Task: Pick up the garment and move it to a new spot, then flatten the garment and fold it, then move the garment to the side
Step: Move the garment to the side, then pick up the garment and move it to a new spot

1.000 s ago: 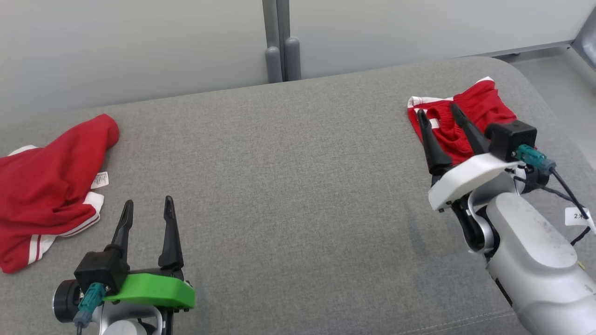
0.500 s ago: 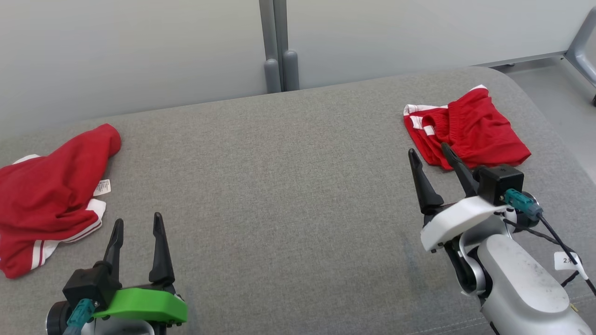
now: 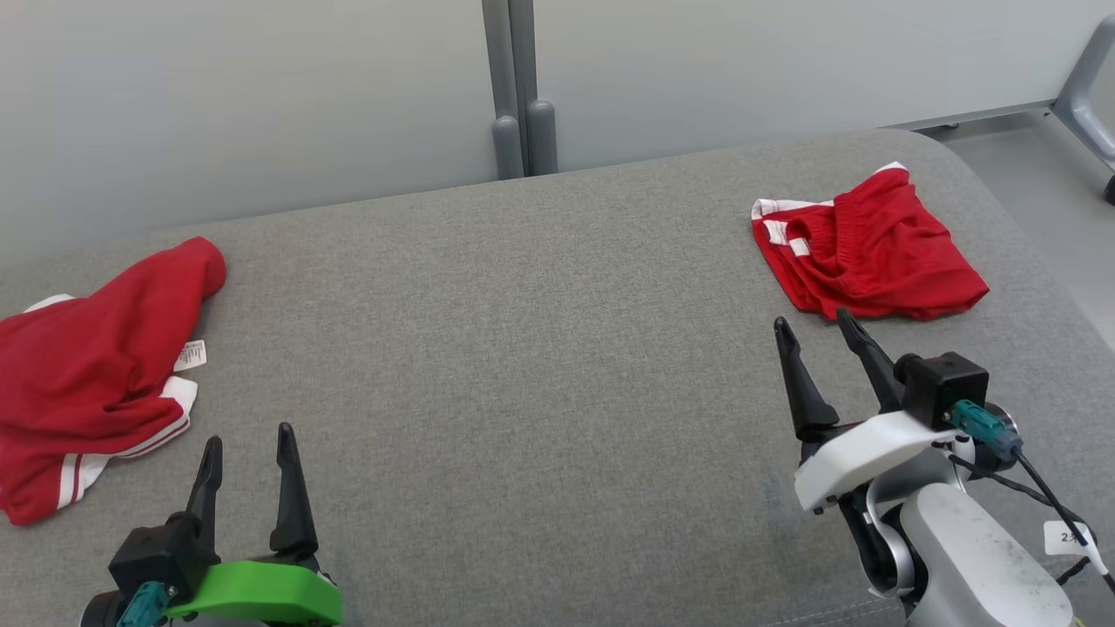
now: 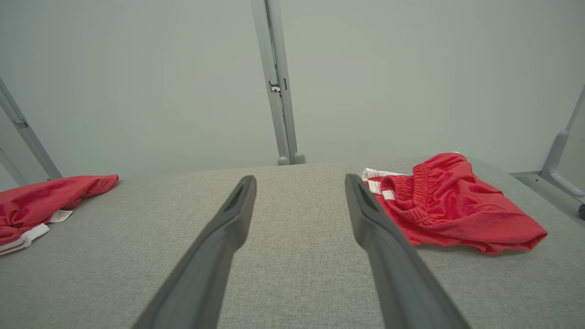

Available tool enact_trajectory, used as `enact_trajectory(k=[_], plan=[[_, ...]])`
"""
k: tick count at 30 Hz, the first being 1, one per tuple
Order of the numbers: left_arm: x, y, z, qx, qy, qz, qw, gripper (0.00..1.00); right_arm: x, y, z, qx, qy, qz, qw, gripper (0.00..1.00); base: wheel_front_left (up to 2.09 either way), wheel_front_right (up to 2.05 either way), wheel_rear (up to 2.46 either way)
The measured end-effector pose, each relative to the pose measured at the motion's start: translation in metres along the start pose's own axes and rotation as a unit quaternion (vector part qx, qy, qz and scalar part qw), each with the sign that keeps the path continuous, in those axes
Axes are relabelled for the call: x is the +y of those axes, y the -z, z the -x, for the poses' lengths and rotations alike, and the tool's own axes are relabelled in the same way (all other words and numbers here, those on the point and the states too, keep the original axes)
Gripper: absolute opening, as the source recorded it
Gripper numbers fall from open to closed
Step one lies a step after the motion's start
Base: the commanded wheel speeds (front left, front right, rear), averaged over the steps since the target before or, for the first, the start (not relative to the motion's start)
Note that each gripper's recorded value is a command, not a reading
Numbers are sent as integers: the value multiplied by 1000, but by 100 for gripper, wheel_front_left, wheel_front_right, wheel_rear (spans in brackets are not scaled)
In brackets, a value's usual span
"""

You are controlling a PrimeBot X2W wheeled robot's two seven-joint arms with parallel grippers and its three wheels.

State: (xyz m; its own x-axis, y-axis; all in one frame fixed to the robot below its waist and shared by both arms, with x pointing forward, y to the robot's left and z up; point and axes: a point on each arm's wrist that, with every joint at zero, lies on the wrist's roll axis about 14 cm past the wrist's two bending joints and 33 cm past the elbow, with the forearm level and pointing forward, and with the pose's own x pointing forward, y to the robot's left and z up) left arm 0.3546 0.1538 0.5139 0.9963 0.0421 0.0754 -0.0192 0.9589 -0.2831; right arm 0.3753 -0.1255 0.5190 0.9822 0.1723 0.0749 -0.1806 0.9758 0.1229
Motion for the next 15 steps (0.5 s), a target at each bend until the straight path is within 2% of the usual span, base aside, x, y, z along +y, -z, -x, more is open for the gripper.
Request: enact_trajectory(k=[15], plan=[[2, 0, 0, 0, -3, 0, 1000, 100, 3, -2, 1, -7, 3, -1, 1000, 100, 0, 0, 0]])
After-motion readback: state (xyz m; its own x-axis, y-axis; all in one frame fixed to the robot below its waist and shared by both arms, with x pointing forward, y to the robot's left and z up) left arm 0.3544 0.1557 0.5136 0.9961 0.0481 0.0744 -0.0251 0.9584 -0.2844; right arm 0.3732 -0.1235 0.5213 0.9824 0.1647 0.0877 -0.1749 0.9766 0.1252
